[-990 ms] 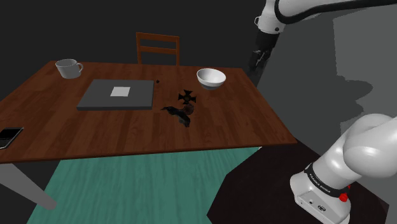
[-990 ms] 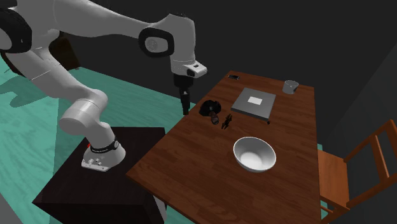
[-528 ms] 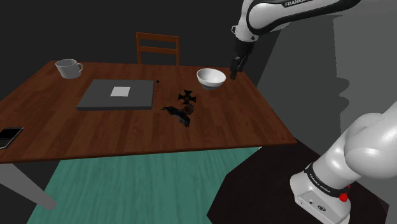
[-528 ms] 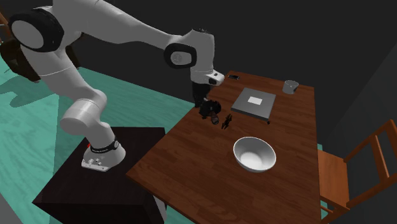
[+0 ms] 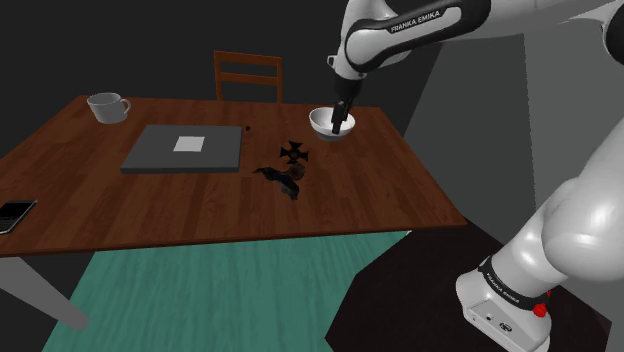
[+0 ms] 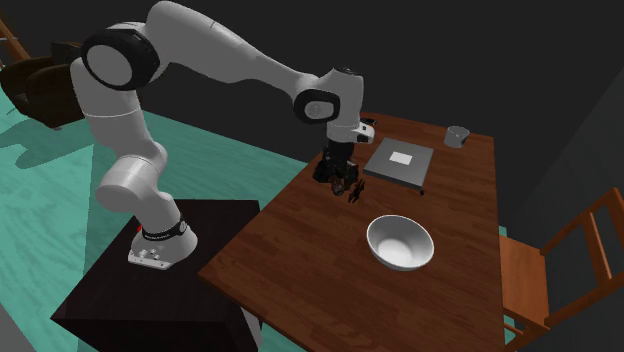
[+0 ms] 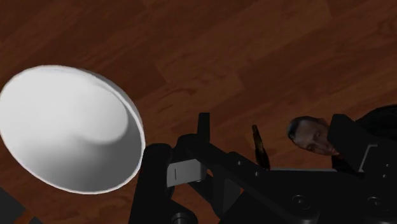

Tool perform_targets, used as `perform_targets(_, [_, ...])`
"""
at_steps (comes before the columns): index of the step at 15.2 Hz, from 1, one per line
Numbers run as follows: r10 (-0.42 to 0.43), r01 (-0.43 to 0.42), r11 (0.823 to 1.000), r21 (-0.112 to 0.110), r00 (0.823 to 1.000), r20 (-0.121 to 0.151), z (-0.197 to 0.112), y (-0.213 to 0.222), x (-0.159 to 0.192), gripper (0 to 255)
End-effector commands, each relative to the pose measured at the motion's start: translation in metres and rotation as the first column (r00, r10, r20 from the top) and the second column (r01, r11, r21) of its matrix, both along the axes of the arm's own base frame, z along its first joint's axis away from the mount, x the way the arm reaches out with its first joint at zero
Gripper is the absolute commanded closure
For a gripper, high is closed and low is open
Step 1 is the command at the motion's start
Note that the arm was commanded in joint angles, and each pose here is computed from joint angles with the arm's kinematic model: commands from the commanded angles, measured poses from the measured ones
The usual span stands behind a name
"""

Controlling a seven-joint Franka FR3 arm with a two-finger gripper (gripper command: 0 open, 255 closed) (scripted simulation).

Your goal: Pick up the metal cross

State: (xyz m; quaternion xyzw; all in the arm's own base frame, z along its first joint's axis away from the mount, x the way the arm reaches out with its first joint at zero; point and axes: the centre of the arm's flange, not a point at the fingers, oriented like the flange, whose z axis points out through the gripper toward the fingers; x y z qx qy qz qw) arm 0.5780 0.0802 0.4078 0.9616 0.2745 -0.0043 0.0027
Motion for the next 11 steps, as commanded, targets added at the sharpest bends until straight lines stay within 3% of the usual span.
perform_targets(1, [0.048, -0.048, 0.999, 0.007, 0.999, 0.001, -0.014, 0.017, 0.019, 0])
perform_targets(11, [0.253, -0.253, 0.967, 0.033, 0.968, 0.007, -0.078, 0.091, 0.084, 0])
